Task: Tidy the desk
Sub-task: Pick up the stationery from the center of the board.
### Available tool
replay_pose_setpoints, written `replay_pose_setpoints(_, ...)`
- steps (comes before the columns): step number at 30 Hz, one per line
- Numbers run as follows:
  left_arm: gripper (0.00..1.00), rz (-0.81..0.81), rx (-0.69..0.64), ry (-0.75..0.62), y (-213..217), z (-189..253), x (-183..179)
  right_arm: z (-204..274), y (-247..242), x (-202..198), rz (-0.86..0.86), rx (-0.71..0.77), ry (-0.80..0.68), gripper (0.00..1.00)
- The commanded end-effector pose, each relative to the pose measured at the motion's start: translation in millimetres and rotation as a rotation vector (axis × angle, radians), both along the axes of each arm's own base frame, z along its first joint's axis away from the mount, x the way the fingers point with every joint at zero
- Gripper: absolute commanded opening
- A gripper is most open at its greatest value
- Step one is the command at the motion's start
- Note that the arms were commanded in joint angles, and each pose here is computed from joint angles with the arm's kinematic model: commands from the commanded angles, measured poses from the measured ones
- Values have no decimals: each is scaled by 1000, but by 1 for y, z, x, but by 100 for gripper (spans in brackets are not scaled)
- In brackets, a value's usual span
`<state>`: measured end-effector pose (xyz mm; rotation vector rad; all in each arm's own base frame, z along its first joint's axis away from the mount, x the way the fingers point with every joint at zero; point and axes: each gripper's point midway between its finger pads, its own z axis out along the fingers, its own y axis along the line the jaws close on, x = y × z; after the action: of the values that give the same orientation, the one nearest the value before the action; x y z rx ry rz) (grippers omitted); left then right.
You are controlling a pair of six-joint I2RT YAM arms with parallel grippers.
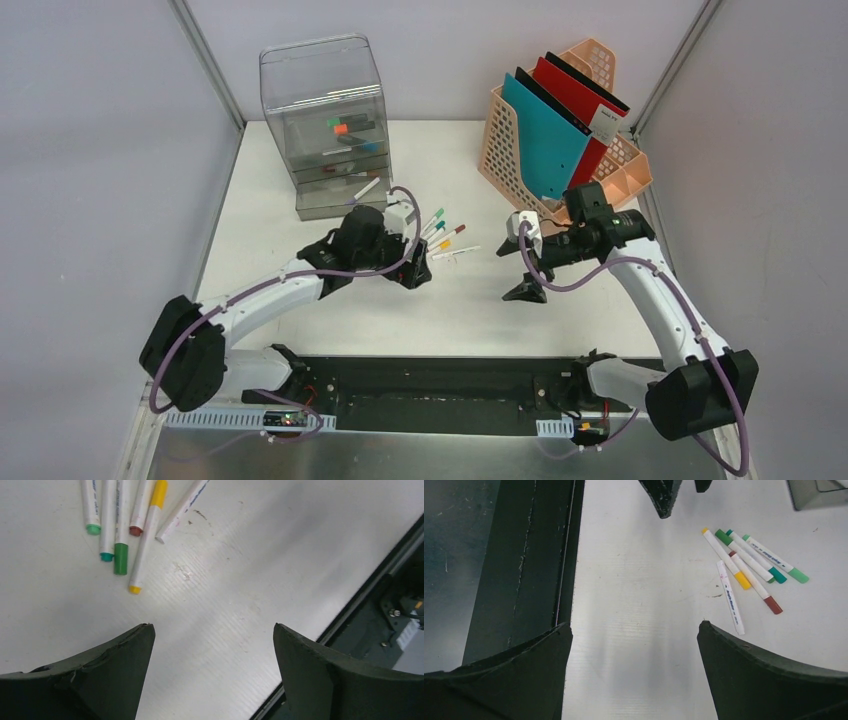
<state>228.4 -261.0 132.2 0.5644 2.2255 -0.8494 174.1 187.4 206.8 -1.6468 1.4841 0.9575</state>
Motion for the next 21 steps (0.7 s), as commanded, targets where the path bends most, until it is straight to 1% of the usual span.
replay_pose_setpoints(1,91,-3,98,-141,-4,9,33,-8,-5,-1,45,-36,-6,99)
replay_pose_setpoints(4,91,4,157,-160,-6,1,49,-14,-6,-2,56,-52,17,99)
replay_pose_setpoints(7,89,-35,214,-144,-14,-13,60,-17,-9,0,52,-79,16,99)
replay_pose_setpoints(13,85,-52,260,-114,-26,-28,76,-20,-12,1,48,-101,5,99)
replay_pose_setpoints(15,81,-57,282,-94,-27,-35,78,-20,-13,2,48,-106,2,99)
replay_pose_setpoints(21,60,-61,358,-14,-25,-61,80,-21,-13,2,47,-109,1,99)
